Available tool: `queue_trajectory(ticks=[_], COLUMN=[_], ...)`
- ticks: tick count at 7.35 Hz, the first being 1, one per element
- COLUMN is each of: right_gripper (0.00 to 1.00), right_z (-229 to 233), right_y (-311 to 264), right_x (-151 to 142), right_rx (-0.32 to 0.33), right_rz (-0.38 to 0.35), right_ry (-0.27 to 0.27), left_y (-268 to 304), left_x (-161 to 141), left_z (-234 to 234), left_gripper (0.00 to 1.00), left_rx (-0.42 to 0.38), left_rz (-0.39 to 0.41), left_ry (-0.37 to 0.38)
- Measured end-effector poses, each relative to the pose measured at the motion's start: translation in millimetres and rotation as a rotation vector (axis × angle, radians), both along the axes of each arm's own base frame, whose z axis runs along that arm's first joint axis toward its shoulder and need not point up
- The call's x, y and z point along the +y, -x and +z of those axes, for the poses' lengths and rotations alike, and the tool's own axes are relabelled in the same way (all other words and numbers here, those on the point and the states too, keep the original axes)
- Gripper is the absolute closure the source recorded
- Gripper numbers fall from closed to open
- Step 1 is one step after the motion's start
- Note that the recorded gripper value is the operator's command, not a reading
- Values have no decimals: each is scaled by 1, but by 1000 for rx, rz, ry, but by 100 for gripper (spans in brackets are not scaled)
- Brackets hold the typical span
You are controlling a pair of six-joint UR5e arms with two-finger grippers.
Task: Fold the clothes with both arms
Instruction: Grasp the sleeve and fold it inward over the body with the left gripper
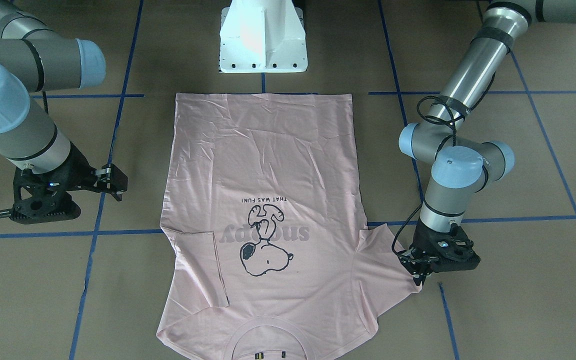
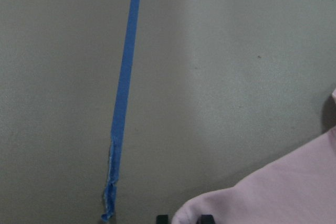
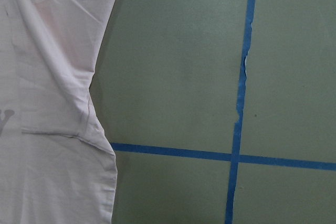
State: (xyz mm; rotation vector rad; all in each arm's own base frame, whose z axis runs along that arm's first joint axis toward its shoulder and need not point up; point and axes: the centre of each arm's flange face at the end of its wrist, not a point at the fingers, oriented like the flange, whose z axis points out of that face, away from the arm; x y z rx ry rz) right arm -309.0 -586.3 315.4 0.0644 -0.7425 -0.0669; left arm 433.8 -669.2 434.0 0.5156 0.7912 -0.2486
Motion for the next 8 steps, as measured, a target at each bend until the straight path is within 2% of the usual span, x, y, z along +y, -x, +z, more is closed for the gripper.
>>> queue_trajectory(ticks=[3, 4, 6, 7, 8], right_gripper=[0, 0, 0, 0, 0], right_z=[1, 1, 3, 5, 5], right_y=[1, 1, 2, 2, 2], right_x=[1, 1, 1, 0, 0], right_rx=[1, 1, 2, 5, 6], right_rz=[0, -1, -3, -3, -3], right_ry=[3, 3, 5, 8, 9], left_y=[6, 0, -41, -62, -80], left_x=[-4, 9, 49, 58, 54], left_z=[-64, -94, -138, -157, -172], left_gripper=[100, 100, 100, 100, 100], left_rx=[34, 50, 136, 168, 181], left_rz=[17, 16, -10, -16, -23], left_ry=[23, 67, 179, 210, 231])
